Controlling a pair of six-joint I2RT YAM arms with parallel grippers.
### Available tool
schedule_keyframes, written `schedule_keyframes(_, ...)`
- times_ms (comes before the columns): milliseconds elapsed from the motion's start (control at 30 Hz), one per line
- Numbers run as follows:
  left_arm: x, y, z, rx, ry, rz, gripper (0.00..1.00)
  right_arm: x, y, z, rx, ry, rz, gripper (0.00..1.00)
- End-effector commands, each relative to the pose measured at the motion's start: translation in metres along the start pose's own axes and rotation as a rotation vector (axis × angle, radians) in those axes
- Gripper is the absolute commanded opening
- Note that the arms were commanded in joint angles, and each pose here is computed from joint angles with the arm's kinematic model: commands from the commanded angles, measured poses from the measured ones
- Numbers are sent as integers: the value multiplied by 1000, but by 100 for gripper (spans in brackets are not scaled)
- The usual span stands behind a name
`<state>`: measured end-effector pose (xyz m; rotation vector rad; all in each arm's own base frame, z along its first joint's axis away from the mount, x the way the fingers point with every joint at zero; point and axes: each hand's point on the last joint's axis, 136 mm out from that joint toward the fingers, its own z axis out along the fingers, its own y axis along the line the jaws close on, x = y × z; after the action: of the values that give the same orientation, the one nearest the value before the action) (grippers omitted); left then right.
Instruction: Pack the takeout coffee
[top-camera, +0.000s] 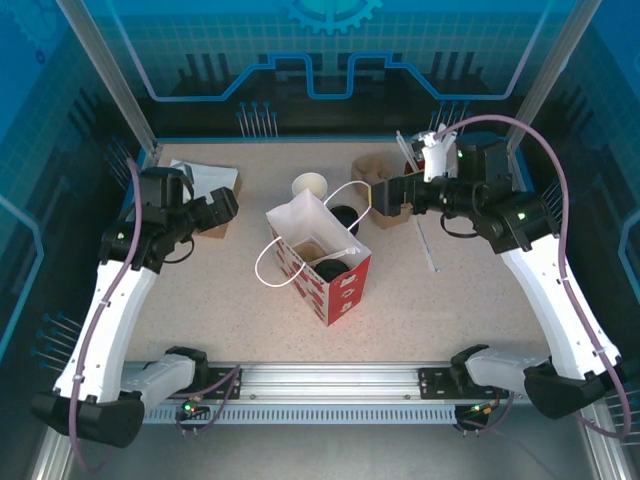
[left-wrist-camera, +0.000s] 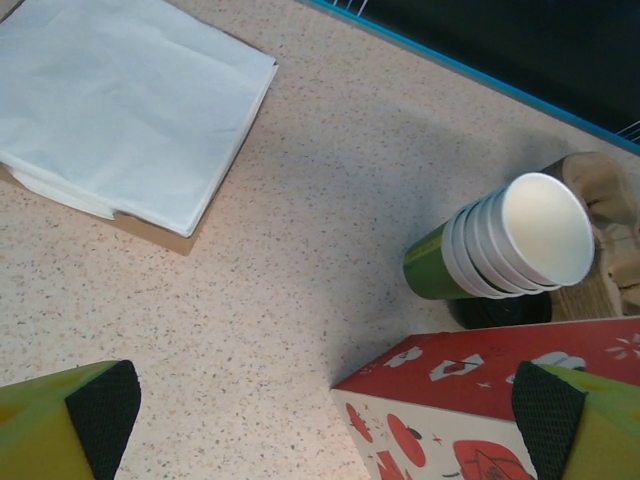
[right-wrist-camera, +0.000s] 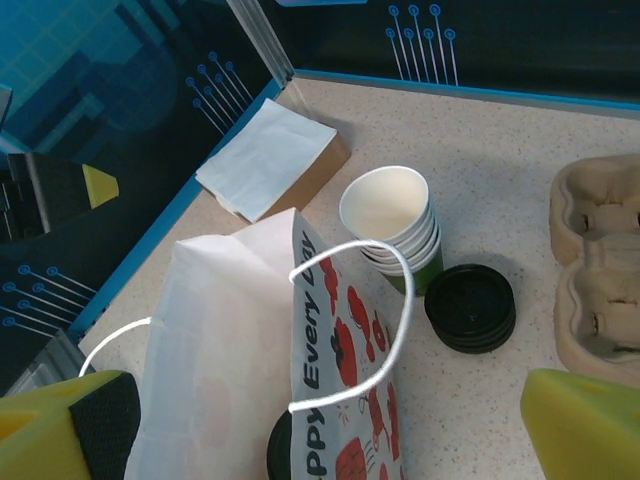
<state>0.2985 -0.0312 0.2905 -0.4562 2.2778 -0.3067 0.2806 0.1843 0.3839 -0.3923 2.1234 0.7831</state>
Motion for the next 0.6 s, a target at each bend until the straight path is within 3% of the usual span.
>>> schedule_keyframes(0,-3,2,3,7,28,26,99,-3,0,-5,-49,-45,62,100)
schedule_keyframes(200,-2,20,21,-69,75,53,99,9,-11,-9,-27,-37,92,100)
schedule_keyframes(400,4,40,44,-179,165,164,98,14,-15,-12,-7,-34,88,100)
schedule_keyframes(567,7,54,71,-264,265,264,91,16,-18,-13,5,-38,91,100)
